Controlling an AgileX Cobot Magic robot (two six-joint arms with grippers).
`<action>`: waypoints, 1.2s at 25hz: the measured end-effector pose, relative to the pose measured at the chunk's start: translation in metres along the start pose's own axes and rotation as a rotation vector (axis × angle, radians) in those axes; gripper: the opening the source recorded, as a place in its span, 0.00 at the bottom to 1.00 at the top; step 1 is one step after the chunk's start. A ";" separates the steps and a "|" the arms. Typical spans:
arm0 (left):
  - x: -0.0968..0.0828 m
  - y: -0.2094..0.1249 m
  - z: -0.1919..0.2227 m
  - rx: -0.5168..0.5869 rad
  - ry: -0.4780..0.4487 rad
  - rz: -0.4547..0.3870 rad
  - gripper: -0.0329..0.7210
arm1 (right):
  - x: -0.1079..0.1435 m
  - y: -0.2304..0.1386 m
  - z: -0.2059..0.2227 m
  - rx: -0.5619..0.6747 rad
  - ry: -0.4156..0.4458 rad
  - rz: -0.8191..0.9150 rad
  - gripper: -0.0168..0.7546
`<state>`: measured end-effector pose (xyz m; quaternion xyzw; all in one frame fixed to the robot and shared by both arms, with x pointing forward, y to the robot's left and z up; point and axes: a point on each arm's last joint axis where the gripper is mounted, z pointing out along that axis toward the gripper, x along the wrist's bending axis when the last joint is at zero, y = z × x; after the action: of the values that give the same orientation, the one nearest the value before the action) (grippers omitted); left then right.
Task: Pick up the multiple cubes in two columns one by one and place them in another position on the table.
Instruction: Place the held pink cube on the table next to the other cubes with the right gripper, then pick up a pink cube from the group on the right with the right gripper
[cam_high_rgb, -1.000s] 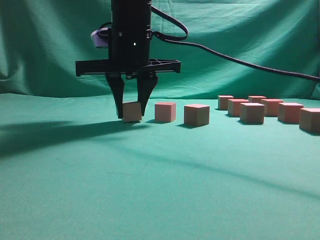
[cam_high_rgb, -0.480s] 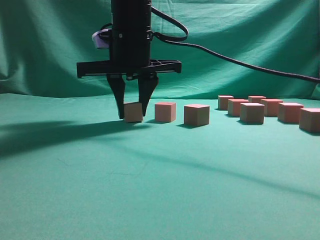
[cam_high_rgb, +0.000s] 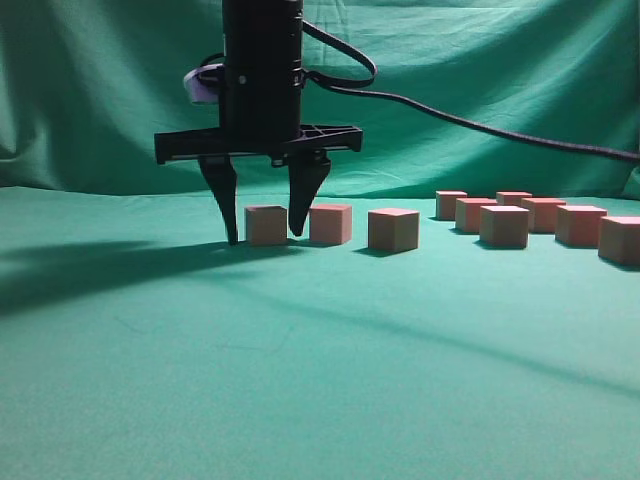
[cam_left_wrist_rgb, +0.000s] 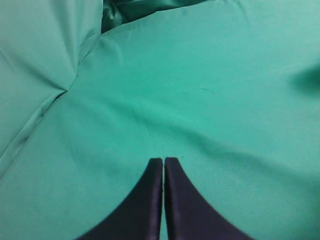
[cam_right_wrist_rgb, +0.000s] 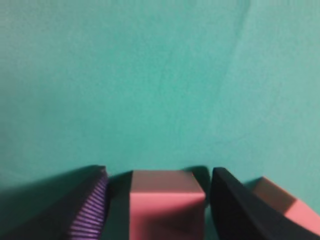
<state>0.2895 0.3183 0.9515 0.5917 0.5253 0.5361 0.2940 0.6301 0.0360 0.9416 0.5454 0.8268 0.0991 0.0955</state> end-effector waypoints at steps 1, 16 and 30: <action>0.000 0.000 0.000 0.000 0.000 0.000 0.04 | 0.000 0.001 0.000 -0.010 0.004 -0.010 0.57; 0.000 0.000 0.000 0.000 0.000 0.000 0.04 | -0.004 0.046 -0.118 -0.376 0.071 -0.064 0.55; 0.000 0.000 0.000 0.000 0.000 0.000 0.04 | -0.130 -0.025 -0.333 -0.623 0.109 0.081 0.55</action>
<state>0.2895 0.3183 0.9515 0.5917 0.5253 0.5361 0.2940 0.5702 -0.1134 1.2619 0.5163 0.7383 0.3801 0.2094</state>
